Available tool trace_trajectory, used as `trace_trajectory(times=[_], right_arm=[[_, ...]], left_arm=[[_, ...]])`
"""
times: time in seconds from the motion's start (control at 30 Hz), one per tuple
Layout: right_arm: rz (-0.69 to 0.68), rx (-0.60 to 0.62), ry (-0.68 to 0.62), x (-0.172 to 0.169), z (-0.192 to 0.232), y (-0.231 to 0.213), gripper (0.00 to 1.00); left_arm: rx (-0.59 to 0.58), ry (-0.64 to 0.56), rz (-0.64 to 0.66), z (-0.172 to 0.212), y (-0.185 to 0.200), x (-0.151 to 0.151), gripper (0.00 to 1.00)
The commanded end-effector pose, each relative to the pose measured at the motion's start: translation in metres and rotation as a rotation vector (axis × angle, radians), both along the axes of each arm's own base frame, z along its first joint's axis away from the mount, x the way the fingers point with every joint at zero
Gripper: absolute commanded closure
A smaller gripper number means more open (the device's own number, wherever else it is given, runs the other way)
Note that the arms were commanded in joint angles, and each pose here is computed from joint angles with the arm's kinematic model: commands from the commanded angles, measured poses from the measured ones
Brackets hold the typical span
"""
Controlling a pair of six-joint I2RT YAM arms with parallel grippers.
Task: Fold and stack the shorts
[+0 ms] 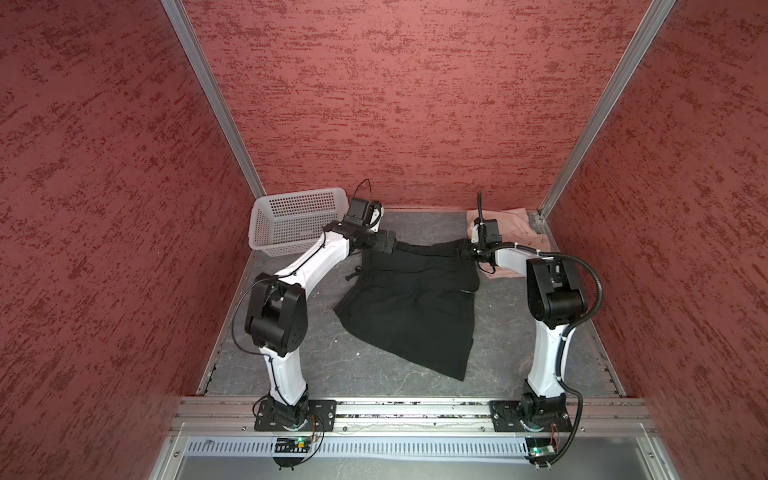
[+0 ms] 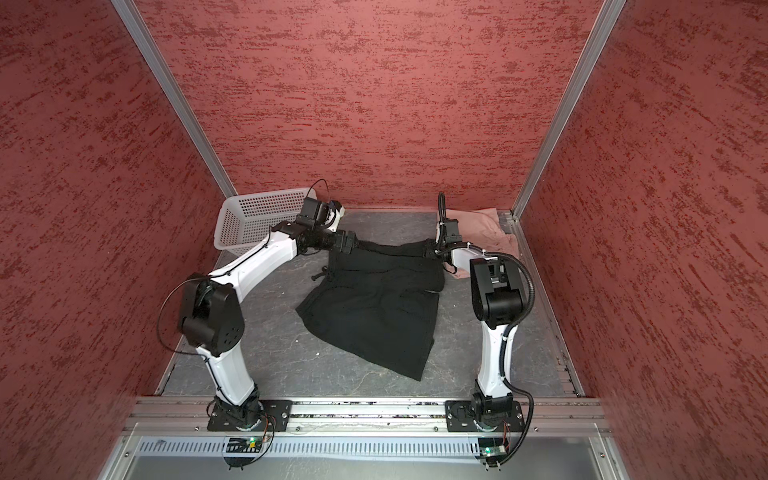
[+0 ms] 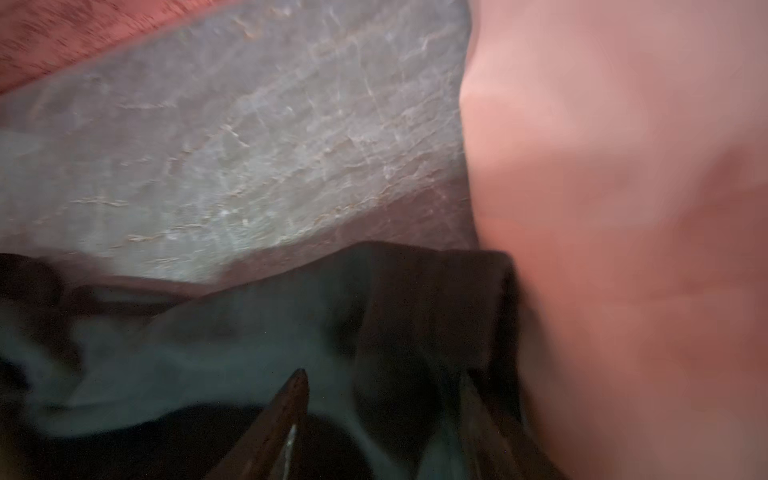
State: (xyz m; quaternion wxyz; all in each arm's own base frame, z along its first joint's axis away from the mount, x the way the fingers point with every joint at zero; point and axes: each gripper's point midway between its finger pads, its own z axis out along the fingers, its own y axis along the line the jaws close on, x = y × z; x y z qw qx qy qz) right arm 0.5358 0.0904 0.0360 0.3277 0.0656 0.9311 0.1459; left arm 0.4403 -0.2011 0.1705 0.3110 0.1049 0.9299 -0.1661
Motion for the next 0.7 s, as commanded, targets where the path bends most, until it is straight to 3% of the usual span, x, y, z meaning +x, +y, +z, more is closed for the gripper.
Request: trace_trajectory(times=[0.0, 0.03, 0.1, 0.17, 0.23, 0.3, 0.37, 0.5, 0.57, 0.67], right_arm=[[0.031, -0.003, -0.040, 0.018, 0.006, 0.007, 0.54], [0.041, 0.005, -0.042, 0.023, 0.004, 0.012, 0.64], [0.062, 0.023, -0.042, 0.033, 0.000, 0.022, 0.78], [0.082, 0.030, -0.039, 0.045, -0.006, 0.034, 0.84], [0.093, 0.053, -0.052, 0.059, -0.005, 0.042, 0.84], [0.093, 0.068, -0.055, 0.072, -0.004, 0.047, 0.83], [0.087, 0.067, -0.079, 0.086, 0.004, 0.048, 0.67], [0.103, 0.058, -0.139, 0.105, 0.039, 0.051, 0.51], [0.112, 0.042, -0.168, 0.108, 0.061, 0.050, 0.49], [0.121, 0.009, -0.212, 0.101, 0.097, 0.046, 0.36]], left_arm=[[-0.073, 0.089, 0.041, -0.028, 0.011, -0.031, 0.01], [-0.076, 0.116, 0.034, -0.040, 0.012, -0.042, 0.05], [-0.078, 0.190, 0.045, -0.062, 0.017, -0.061, 0.30], [-0.095, 0.256, 0.069, -0.081, 0.023, -0.076, 0.53], [-0.097, 0.296, 0.066, -0.094, 0.022, -0.090, 0.66], [-0.075, 0.321, 0.075, -0.105, 0.024, -0.100, 0.68], [-0.083, 0.368, 0.092, -0.119, 0.024, -0.111, 0.70], [-0.098, 0.476, 0.120, -0.143, 0.023, -0.138, 0.73], [-0.089, 0.512, 0.134, -0.149, 0.025, -0.152, 0.73], [-0.104, 0.516, 0.149, -0.143, 0.025, -0.164, 0.72]])
